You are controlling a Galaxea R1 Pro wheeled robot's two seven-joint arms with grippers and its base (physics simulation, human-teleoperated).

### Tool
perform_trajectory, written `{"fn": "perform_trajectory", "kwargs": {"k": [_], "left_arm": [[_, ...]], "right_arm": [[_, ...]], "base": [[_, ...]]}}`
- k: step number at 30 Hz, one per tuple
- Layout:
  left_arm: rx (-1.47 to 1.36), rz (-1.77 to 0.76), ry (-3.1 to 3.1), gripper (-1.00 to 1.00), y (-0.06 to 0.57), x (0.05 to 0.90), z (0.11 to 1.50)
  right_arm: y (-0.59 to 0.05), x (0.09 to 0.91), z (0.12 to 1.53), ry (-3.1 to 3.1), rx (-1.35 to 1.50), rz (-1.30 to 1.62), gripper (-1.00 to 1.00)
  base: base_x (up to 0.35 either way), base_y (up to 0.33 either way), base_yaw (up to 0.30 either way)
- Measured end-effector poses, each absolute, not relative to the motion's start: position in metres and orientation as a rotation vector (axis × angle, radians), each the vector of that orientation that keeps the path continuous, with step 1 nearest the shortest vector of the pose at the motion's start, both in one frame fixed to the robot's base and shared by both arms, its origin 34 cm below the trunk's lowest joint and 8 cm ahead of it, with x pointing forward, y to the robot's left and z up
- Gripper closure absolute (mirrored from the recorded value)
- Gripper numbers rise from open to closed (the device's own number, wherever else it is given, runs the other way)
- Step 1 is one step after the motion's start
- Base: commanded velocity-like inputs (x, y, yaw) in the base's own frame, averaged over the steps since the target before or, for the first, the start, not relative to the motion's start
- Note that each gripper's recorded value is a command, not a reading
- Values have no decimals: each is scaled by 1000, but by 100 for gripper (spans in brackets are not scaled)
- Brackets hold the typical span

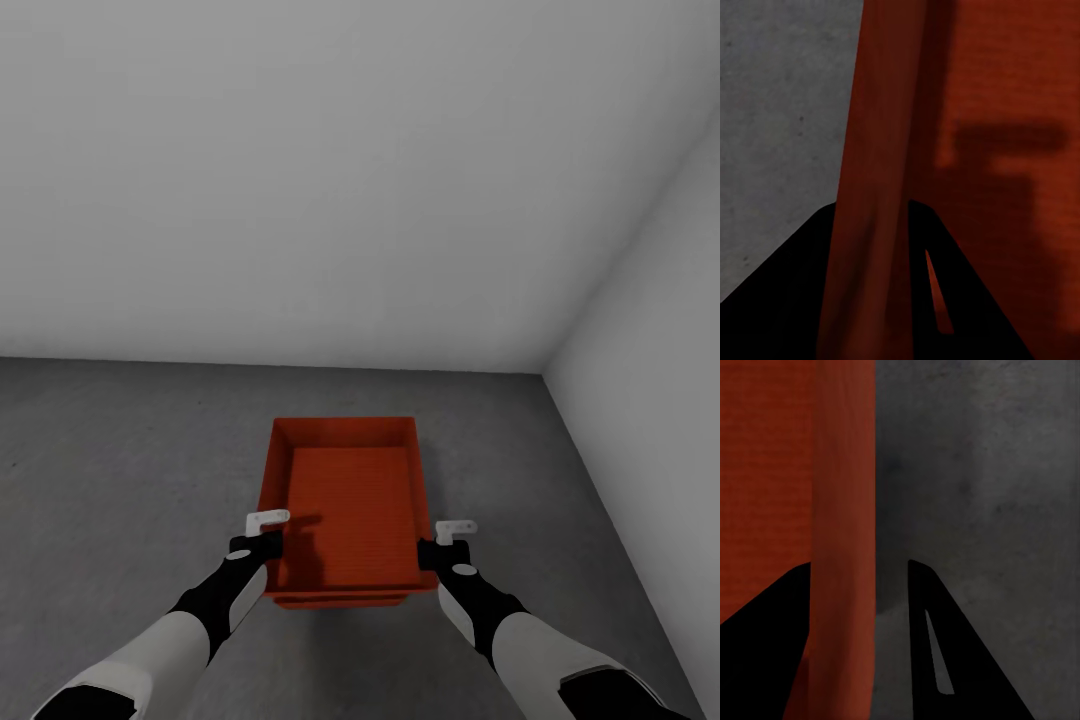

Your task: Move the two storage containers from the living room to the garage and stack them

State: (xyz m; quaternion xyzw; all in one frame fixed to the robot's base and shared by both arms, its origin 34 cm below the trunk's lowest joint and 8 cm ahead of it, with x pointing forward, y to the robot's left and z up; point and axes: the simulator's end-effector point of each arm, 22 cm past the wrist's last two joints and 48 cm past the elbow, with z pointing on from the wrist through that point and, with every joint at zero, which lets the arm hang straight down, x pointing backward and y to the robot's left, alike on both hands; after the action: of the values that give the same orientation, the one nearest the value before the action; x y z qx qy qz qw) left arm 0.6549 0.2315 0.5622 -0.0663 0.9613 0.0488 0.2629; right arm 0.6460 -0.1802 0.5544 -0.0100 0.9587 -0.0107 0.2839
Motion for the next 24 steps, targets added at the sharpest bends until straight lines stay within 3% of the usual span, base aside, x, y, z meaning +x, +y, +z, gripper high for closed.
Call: {"fn": "perform_trajectory", "kwargs": {"k": [24], "left_arm": [[-179,131,2601,100,231,655,546]], "right_arm": [[-180,646,539,2567,-28,-29,100]], "base": [[0,0,0]]}}
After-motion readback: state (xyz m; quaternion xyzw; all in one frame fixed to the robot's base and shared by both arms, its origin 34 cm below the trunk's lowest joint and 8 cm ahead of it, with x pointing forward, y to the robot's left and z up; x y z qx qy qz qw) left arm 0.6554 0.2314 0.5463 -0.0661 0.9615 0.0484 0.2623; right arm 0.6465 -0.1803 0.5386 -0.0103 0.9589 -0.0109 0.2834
